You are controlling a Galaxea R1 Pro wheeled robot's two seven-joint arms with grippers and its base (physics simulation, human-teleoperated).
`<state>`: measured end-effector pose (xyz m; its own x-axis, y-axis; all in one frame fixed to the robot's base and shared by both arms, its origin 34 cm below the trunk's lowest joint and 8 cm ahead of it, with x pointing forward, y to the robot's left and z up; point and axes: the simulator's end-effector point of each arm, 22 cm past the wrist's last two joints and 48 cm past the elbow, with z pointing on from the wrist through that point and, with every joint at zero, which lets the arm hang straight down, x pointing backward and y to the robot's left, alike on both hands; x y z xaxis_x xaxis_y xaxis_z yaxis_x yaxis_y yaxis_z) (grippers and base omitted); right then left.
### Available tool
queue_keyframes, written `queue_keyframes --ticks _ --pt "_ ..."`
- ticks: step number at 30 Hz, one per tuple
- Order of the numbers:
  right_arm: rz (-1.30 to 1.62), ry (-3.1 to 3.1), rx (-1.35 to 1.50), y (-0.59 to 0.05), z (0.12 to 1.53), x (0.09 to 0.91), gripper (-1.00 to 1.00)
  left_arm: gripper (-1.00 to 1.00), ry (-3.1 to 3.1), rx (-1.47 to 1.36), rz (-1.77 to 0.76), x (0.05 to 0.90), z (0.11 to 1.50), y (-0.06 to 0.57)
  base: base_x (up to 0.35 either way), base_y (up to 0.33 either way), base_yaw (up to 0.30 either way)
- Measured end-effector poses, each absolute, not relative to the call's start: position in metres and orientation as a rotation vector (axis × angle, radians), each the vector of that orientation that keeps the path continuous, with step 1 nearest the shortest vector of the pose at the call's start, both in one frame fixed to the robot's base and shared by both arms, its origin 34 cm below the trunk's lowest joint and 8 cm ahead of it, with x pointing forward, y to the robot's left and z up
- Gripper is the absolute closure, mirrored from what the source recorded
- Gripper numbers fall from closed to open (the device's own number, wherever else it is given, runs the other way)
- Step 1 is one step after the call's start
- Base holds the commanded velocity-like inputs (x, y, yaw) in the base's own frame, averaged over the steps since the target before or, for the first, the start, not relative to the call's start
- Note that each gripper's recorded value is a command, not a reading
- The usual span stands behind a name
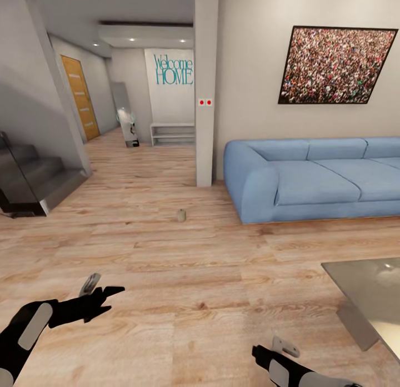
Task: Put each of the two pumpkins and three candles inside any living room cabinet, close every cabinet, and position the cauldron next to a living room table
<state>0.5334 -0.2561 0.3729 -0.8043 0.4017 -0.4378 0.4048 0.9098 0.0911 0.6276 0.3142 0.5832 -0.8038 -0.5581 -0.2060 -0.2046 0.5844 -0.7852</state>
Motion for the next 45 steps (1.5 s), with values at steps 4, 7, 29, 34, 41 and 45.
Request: queue_keyframes --ticks 4,7,29,34,41,45 --pt "-0.029 2.624 0.59 -0.259 0.364 0.529 -1.0 -1.0 2.387 -0.613 -1.106 0.625 0.575 0.314 0.0 0.0 0.0" --pt "-0.033 2.627 0.592 -0.259 0.357 0.527 -1.0 -1.0 2.389 -0.613 -1.109 0.623 0.568 0.313 0.0 0.0 0.0" --pt "0.024 2.579 0.575 -0.248 0.32 0.538 -1.0 -1.0 2.387 -0.623 -1.099 0.614 0.522 0.319 0.0 0.0 0.0" --pt "0.053 2.563 0.567 -0.241 0.314 0.546 -1.0 -1.0 2.366 -0.643 -1.1 0.614 0.514 0.324 0.0 0.0 0.0" --pt "0.057 2.556 0.565 -0.24 0.3 0.544 -1.0 -1.0 2.358 -0.646 -1.104 0.612 0.501 0.325 0.0 0.0 0.0" --pt "0.055 2.561 0.566 -0.239 0.291 0.541 -1.0 -1.0 2.358 -0.646 -1.105 0.61 0.492 0.324 0.0 0.0 0.0"
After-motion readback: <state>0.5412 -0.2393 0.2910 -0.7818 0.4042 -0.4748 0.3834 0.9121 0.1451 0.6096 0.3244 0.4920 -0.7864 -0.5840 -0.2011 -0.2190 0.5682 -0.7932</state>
